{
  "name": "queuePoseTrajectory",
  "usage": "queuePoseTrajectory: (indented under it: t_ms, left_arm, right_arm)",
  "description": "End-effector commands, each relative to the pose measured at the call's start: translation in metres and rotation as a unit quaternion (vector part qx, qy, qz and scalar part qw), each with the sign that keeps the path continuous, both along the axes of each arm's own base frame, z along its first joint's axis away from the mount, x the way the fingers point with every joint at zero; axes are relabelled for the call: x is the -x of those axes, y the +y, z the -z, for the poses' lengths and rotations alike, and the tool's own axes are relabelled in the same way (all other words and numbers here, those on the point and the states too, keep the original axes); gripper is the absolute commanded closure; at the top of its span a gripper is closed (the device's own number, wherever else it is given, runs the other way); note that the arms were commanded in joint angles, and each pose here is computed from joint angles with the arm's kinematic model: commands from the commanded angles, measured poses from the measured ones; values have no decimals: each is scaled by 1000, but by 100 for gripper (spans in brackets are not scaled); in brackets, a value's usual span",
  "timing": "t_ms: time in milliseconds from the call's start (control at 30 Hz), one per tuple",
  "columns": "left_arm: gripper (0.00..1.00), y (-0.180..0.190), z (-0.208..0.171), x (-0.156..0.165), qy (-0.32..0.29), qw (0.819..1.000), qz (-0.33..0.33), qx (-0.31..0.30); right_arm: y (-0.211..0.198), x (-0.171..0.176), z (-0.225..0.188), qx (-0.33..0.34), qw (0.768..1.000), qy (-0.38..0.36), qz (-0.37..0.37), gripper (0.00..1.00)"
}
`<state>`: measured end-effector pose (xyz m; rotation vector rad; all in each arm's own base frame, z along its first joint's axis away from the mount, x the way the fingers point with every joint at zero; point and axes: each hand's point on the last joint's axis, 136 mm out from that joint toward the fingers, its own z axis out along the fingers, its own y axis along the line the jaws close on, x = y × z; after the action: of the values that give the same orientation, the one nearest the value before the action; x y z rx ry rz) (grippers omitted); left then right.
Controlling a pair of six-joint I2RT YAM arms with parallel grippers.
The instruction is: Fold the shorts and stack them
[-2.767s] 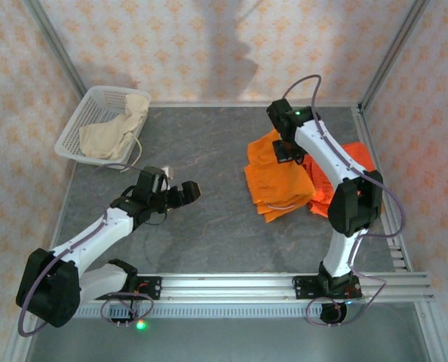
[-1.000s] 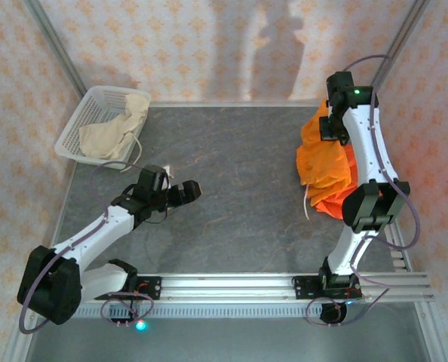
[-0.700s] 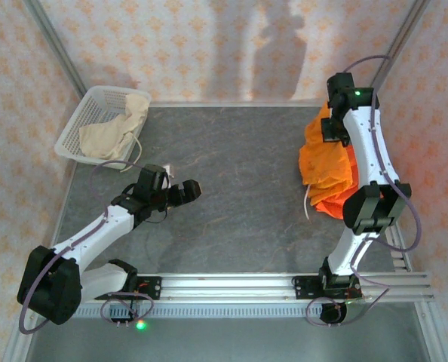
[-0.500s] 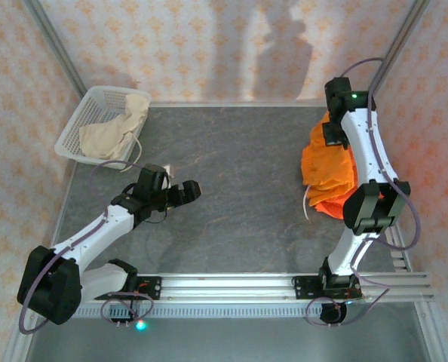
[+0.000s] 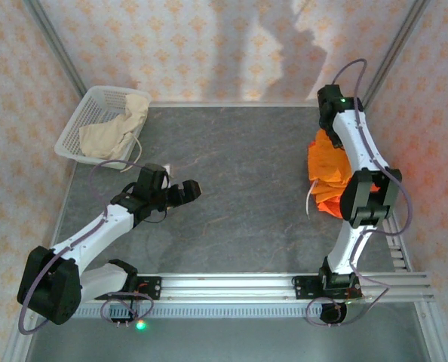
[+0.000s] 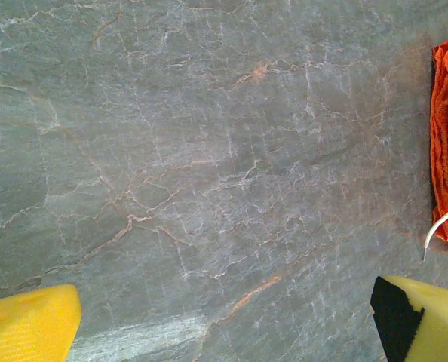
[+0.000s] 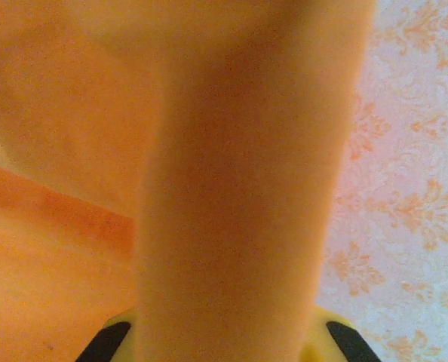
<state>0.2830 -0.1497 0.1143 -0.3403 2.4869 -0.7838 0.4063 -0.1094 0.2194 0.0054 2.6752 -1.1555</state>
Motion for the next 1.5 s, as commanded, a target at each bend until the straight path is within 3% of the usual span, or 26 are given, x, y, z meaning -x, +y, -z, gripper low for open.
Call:
queuePoseTrajectory:
  t_ms: [0,100,167,233,333,400,533,733,900,1000,1167,1300,1467]
  left_arm:
    - [0,3,-11,-4,-14,1000,-2,-8]
    - [0,4,-11,-2,-14,1000,-2,-8]
    - [0,5,-12,-1,-14,1000,-2,-9]
    - [0,6,-14,1,-16,1000,-3,-10]
    - [0,9,-16,2,-21,1000,-8,-12]
    - [0,10,-16,3,-22,1000,-11,-12]
    - [0,10,-15,2,-24,1000,-17,-8]
    - [0,11,-23,0,-30,999,-18,-10]
    - [0,13,-32,-1,-42,999,-21,-15]
    - [0,13,-32,-1,-42,999,-20,-15]
    - [0,15,-28,1,-40,999,-24,-17]
    - [0,19,-29,2,-44,998,-30,-23]
    - [0,31,-44,-2,-61,996,-52,-49]
  right_arm:
    - [-21,-2,-11,98,995,3,19,86]
    - [-29,0,-8,122,992,6,31,56]
    - [-41,5,-10,134,989,1,57,26]
    - [-55,14,-16,128,987,-18,91,10]
    - [-62,24,-27,92,986,-64,123,0]
    - [-53,26,-31,40,987,-97,125,0]
    - [3,22,-30,-167,969,-159,88,1]
    - [92,22,-21,-402,896,-189,24,1]
    - [138,27,7,-530,830,-172,27,1]
    - [150,31,36,-561,814,-147,45,1]
    - [140,52,101,-541,827,-99,112,1]
    - [134,74,148,-543,821,-61,166,0]
    - [142,86,161,-562,807,-45,177,0]
